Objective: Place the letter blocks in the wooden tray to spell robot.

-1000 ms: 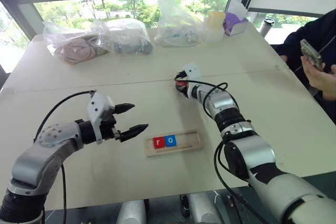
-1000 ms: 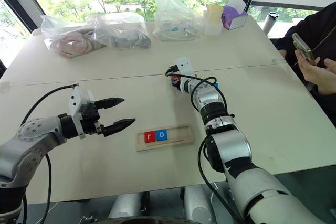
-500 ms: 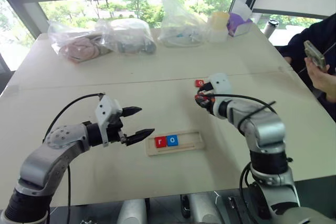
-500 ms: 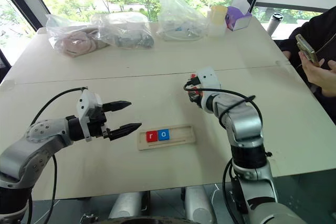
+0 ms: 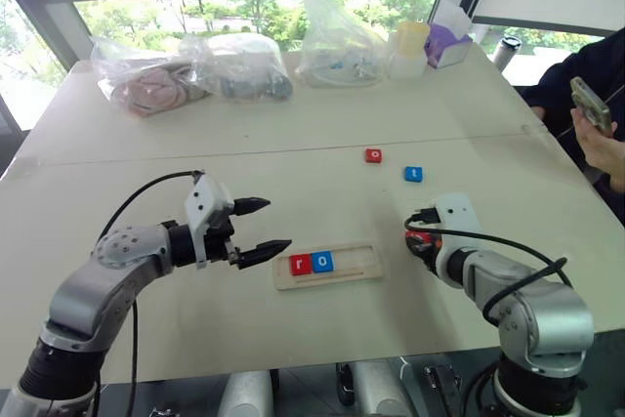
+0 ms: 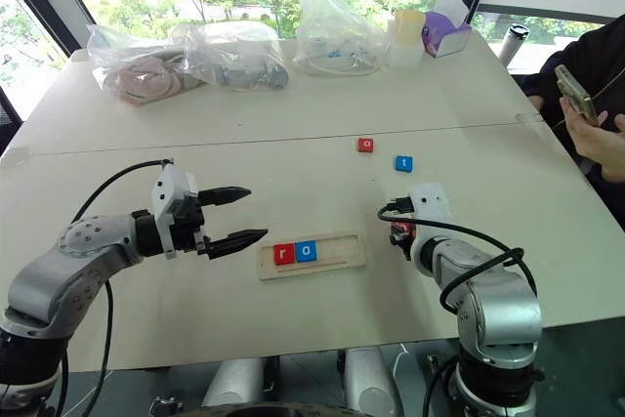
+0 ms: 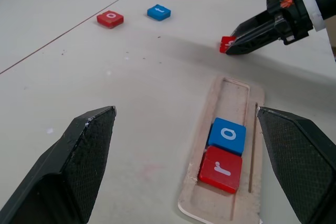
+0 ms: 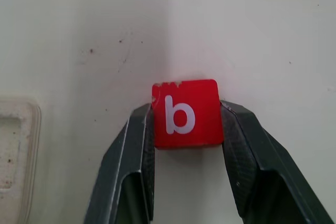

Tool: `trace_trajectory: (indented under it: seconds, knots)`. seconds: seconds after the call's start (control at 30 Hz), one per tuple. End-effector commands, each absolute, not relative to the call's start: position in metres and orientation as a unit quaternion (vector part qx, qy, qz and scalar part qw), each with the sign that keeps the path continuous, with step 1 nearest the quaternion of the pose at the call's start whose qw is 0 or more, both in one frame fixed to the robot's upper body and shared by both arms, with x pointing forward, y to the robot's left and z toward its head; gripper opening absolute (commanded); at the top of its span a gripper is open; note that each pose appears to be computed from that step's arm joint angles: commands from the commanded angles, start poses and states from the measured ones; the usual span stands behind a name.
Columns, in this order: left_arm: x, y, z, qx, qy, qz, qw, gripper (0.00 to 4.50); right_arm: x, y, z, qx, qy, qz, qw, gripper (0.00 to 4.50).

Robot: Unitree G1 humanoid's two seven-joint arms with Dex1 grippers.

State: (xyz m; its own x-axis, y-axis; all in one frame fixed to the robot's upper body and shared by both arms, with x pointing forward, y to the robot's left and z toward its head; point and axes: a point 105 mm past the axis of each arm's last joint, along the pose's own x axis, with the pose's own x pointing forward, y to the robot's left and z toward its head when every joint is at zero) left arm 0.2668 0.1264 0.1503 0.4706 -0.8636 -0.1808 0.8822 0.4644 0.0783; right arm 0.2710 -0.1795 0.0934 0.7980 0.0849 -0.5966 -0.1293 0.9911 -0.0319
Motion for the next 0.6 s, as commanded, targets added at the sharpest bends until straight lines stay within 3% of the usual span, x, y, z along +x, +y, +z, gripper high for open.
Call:
trace_trajectory:
  seconds: [0.03, 0.07, 0.2, 0.27, 0.3, 0.4, 0.5, 0.6]
  knots:
    - [0.268, 0.125, 0.158, 0.090, 0.038, -0.512, 0.853, 4.50, 0.266, -0.181, 0.093, -0.027, 0.311, 0.052, 0.949, 1.18]
    - [0.268, 0.125, 0.159, 0.090, 0.037, -0.511, 0.854, 4.50, 0.265, -0.180, 0.093, -0.028, 0.310, 0.054, 0.949, 1.18]
    - [0.268, 0.125, 0.158, 0.090, 0.037, -0.509, 0.855, 4.50, 0.269, -0.184, 0.106, -0.070, 0.297, 0.073, 0.950, 3.14]
    - [0.269, 0.126, 0.158, 0.090, 0.037, -0.507, 0.857, 4.50, 0.269, -0.178, 0.119, -0.123, 0.282, 0.142, 0.941, 4.17]
    - [0.269, 0.126, 0.158, 0.090, 0.037, -0.506, 0.857, 4.50, 0.269, -0.176, 0.123, -0.138, 0.277, 0.172, 0.935, 4.48]
    - [0.270, 0.126, 0.159, 0.090, 0.036, -0.505, 0.858, 4.50, 0.268, -0.177, 0.132, -0.166, 0.274, 0.252, 0.913, 4.48]
    - [0.271, 0.124, 0.159, 0.090, 0.032, -0.504, 0.858, 4.50, 0.262, -0.178, 0.145, -0.214, 0.249, 0.392, 0.860, 4.48]
    - [0.273, 0.122, 0.160, 0.091, 0.029, -0.504, 0.858, 4.50, 0.271, -0.193, 0.147, -0.256, 0.214, 0.455, 0.826, 4.48]
